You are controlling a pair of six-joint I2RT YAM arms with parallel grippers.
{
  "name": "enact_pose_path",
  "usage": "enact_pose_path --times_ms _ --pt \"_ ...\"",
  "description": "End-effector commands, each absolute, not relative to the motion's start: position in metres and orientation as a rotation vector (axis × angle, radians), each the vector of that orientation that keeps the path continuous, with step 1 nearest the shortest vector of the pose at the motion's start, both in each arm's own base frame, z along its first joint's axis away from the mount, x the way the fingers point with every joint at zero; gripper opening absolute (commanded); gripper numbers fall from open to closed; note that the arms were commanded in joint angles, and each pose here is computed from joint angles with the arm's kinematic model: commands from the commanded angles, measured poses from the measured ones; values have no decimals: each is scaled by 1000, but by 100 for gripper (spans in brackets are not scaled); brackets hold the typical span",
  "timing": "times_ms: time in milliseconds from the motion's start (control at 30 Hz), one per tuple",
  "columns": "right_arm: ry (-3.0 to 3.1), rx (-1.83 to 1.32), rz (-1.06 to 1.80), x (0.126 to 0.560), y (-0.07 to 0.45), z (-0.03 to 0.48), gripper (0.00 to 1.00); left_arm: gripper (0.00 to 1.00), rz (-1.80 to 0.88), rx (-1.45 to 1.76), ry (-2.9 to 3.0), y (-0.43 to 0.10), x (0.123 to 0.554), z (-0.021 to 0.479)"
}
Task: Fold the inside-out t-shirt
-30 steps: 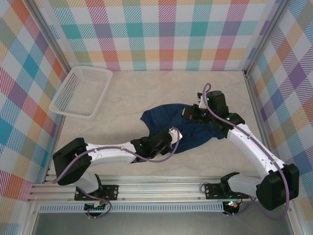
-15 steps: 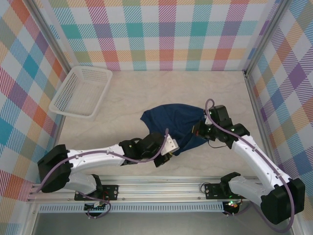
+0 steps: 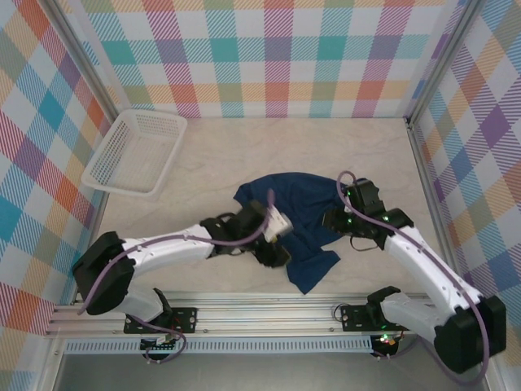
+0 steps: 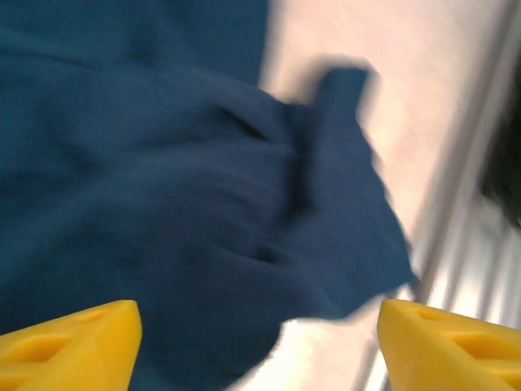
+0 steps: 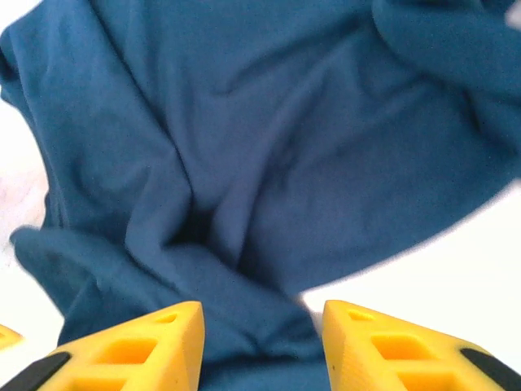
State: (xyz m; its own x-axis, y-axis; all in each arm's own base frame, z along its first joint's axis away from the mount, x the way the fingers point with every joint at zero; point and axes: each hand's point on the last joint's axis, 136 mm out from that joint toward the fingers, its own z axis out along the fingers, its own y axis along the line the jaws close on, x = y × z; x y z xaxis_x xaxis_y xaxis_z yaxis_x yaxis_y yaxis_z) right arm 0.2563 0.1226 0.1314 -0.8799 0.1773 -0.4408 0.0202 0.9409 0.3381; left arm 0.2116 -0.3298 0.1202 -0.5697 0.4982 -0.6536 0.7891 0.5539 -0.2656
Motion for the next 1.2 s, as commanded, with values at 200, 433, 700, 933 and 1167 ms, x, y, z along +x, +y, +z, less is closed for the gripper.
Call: enact_pose_path --times_ms 200,433,700,933,1167 --pt "2530 -79 141 407 135 116 60 83 -613 -82 2572 -217 377 89" --pt "2724 -227 -30 434 128 62 75 84 -454 -36 2684 -218 412 53" --pt "2839 -333 -111 440 116 27 76 70 -570 9 2727 -240 418 36" --pt "2888 -422 -86 445 123 7 49 34 -652 18 2713 -253 424 24" --pt "2664 -444 -10 500 136 60 0 0 -655 60 2570 -256 466 71"
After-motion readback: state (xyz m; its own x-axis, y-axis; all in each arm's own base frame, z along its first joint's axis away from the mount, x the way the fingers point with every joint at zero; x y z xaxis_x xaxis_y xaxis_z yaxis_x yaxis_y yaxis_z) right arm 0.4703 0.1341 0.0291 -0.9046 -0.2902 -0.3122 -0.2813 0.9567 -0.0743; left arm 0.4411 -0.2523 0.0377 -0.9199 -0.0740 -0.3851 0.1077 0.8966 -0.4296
